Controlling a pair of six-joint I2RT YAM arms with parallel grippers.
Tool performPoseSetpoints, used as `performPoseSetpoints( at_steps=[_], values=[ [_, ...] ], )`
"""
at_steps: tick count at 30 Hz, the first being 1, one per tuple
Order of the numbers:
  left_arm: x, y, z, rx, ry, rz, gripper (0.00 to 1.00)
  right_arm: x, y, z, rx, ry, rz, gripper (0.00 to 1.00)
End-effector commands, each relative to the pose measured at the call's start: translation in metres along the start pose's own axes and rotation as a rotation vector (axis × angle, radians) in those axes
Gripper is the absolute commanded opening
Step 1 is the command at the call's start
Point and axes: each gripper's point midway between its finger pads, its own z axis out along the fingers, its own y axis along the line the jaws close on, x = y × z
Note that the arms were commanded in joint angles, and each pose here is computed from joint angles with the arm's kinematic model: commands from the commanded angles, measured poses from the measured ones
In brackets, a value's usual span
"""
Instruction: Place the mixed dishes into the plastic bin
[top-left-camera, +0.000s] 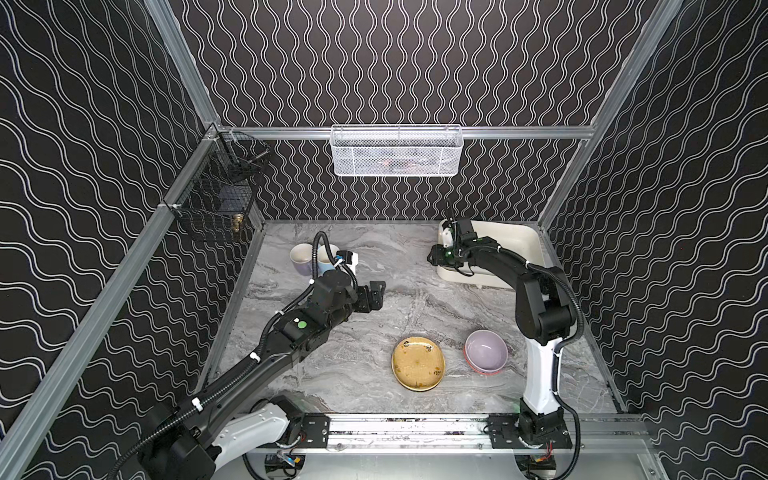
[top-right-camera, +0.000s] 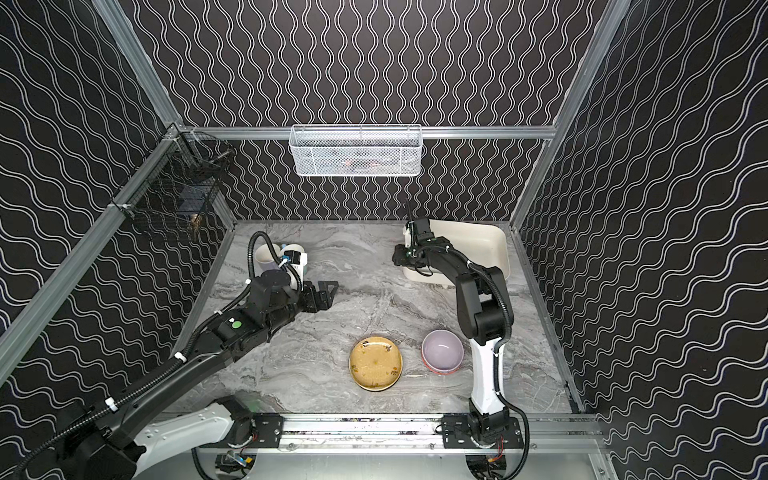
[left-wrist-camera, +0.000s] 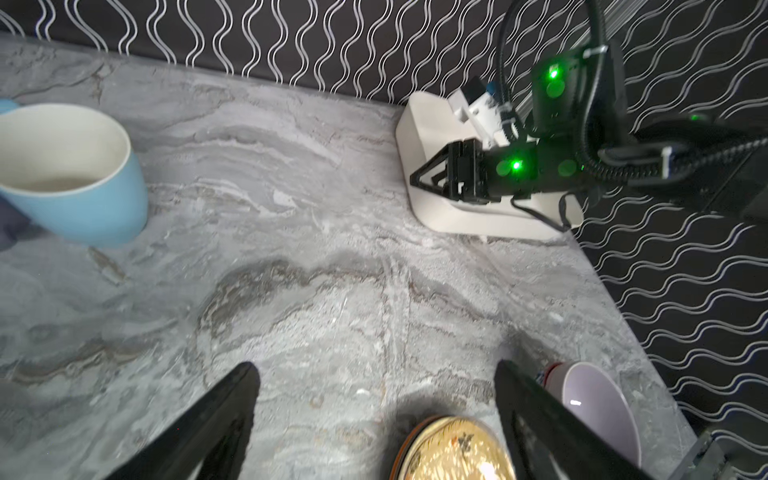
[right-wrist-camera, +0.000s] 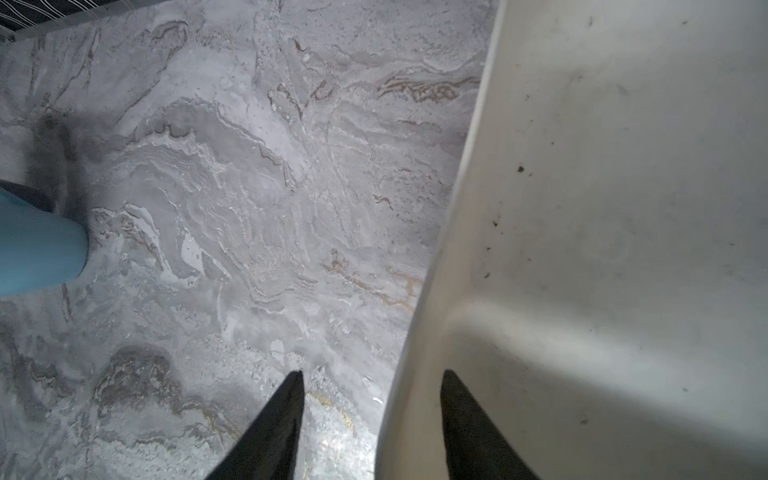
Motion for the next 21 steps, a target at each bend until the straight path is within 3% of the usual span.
performPoseSetpoints(
  at_steps=[1,21],
  values=[
    [0.006,0.007,-0.004,-0.027,0.019,-0.019,0.92,0.012,0.015,0.007,-0.041,0.046,-0.003,0.51],
    [0.003,0.017,-0.050,-0.059,-0.008,-0.024,0.97,0.105,0.184,0.042,-0.235,0.208,-0.166,0.51]
  ],
)
